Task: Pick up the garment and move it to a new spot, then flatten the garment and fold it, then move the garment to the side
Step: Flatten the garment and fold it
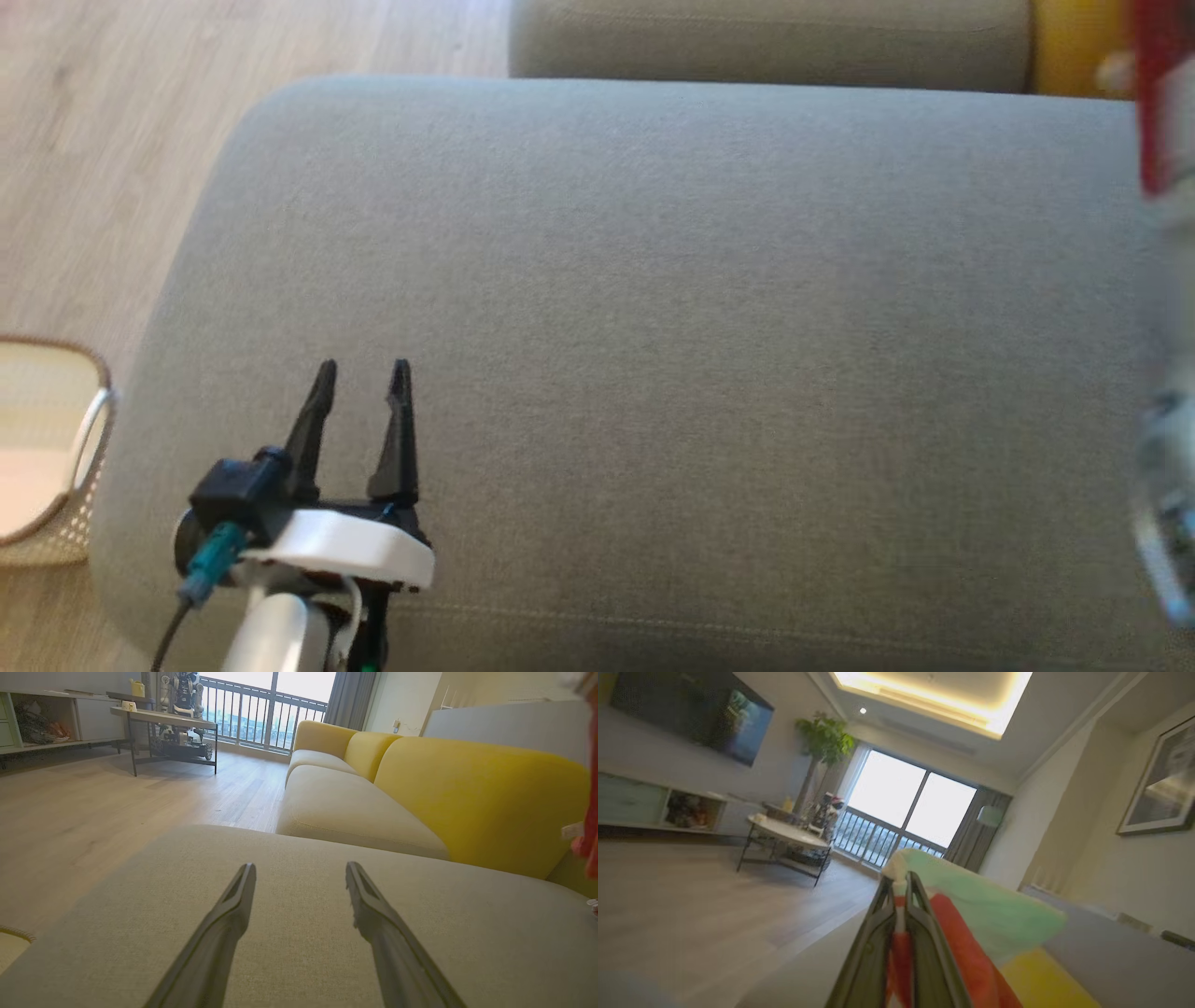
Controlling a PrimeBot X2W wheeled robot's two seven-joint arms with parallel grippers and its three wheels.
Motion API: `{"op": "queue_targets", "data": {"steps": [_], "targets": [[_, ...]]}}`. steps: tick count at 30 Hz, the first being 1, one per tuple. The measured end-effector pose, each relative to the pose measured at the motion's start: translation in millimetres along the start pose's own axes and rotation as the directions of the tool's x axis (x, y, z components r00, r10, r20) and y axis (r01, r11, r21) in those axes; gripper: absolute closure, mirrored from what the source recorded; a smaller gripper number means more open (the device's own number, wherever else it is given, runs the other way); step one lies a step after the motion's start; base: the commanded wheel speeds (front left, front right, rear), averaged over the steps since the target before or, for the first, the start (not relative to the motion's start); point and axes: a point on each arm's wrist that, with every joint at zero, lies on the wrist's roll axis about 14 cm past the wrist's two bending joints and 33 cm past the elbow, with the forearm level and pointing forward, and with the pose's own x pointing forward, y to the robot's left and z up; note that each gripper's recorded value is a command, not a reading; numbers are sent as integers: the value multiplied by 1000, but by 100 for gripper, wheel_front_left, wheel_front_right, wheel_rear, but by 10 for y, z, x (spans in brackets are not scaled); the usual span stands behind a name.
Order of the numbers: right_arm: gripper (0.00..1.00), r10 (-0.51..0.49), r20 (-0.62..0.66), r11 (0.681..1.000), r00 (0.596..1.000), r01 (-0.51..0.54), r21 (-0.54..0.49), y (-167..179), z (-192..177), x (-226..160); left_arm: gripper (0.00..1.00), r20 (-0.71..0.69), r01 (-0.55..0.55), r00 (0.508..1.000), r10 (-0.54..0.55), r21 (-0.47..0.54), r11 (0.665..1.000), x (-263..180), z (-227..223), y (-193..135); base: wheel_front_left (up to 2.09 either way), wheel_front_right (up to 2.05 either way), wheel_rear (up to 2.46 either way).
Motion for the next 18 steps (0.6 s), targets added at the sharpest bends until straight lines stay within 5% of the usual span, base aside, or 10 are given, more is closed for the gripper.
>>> {"op": "queue_targets", "data": {"steps": [3, 8, 11, 15, 16, 17, 18], "targets": [[100, 165, -167, 984, 972, -151, 90, 804, -659, -140, 0, -18, 3, 1000, -3, -6, 1000, -8, -55, -16, 0, 0, 0], [100, 394, -397, 915, 829, -312, 257, 1850, -1675, -716, 0, -18, 14, 1000, -14, -4, 1000, 53, -44, -43, 0, 0, 0], [100, 506, -415, 859, 756, -397, 323, 2337, -1878, -929, 0, -18, -2, 1000, 2, -4, 1000, 58, -29, 4, 0, 0, 0], [100, 616, -334, 771, 714, -459, 441, 2869, -1750, -968, 0, -46, -61, 997, 60, -1, 998, -42, -95, 157, 0, 0, 0], [41, 630, -320, 754, 708, -459, 470, 2952, -1726, -969, 0, -52, -71, 996, 71, 1, 997, -64, -110, 185, 0, 0, 0], [0, 635, -303, 744, 711, -455, 490, 2999, -1702, -952, 0, -56, -83, 995, 83, 5, 997, -82, -120, 208, 0, 0, 0], [0, 636, -296, 739, 712, -453, 499, 3023, -1693, -928, 0, -60, -90, 994, 91, 6, 996, -98, -129, 226, 0, 0, 0]]}}
